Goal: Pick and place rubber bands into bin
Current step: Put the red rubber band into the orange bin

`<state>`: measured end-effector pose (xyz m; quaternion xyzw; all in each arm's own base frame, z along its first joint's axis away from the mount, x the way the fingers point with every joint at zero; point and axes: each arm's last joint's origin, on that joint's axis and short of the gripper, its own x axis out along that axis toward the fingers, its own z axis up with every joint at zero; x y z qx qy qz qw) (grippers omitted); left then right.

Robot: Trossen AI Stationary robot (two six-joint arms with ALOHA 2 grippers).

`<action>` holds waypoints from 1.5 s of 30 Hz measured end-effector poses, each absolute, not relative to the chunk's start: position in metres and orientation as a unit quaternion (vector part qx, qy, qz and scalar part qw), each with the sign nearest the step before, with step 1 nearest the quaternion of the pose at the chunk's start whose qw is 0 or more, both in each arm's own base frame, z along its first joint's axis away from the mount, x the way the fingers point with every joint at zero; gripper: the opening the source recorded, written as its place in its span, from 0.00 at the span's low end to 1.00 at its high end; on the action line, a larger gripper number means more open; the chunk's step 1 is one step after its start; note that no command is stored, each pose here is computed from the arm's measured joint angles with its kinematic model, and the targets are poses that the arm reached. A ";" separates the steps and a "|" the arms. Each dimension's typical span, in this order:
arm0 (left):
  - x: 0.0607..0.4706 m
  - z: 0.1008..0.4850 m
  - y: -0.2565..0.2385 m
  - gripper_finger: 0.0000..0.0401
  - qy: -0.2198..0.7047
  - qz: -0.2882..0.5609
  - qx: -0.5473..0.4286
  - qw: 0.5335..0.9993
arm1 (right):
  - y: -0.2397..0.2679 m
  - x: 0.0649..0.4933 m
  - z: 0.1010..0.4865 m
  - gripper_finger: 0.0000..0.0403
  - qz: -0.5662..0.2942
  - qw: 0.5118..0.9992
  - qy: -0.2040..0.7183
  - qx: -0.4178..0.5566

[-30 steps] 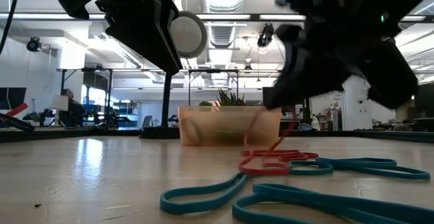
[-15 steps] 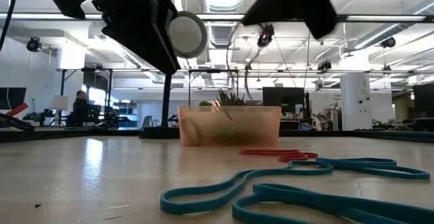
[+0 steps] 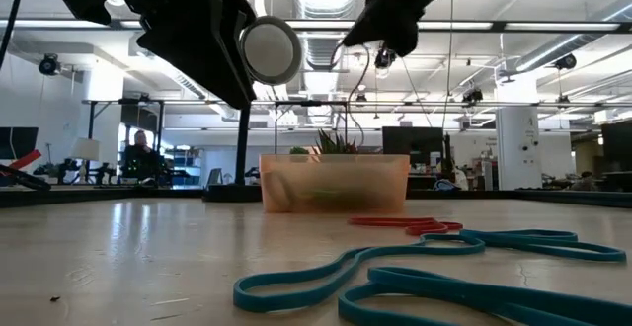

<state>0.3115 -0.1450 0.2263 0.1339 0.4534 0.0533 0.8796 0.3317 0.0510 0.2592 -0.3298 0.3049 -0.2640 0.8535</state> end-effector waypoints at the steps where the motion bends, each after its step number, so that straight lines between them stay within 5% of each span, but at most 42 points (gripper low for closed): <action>1: 0.311 0.226 -0.145 0.21 0.453 0.053 0.134 0.880 | 0.044 0.334 0.258 0.02 -0.258 0.858 0.308 -0.321; 14: 0.312 0.226 -0.145 0.21 0.453 0.053 0.134 0.880 | -0.013 0.353 0.213 0.02 -0.241 0.859 0.381 -0.243; 33: 0.312 0.226 -0.145 0.21 0.452 0.053 0.133 0.881 | -0.010 0.344 0.178 0.03 -0.149 0.845 0.492 -0.149; 45: 0.312 0.227 -0.145 0.21 0.450 0.053 0.132 0.882 | -0.007 0.344 0.178 0.27 -0.108 0.855 0.492 -0.127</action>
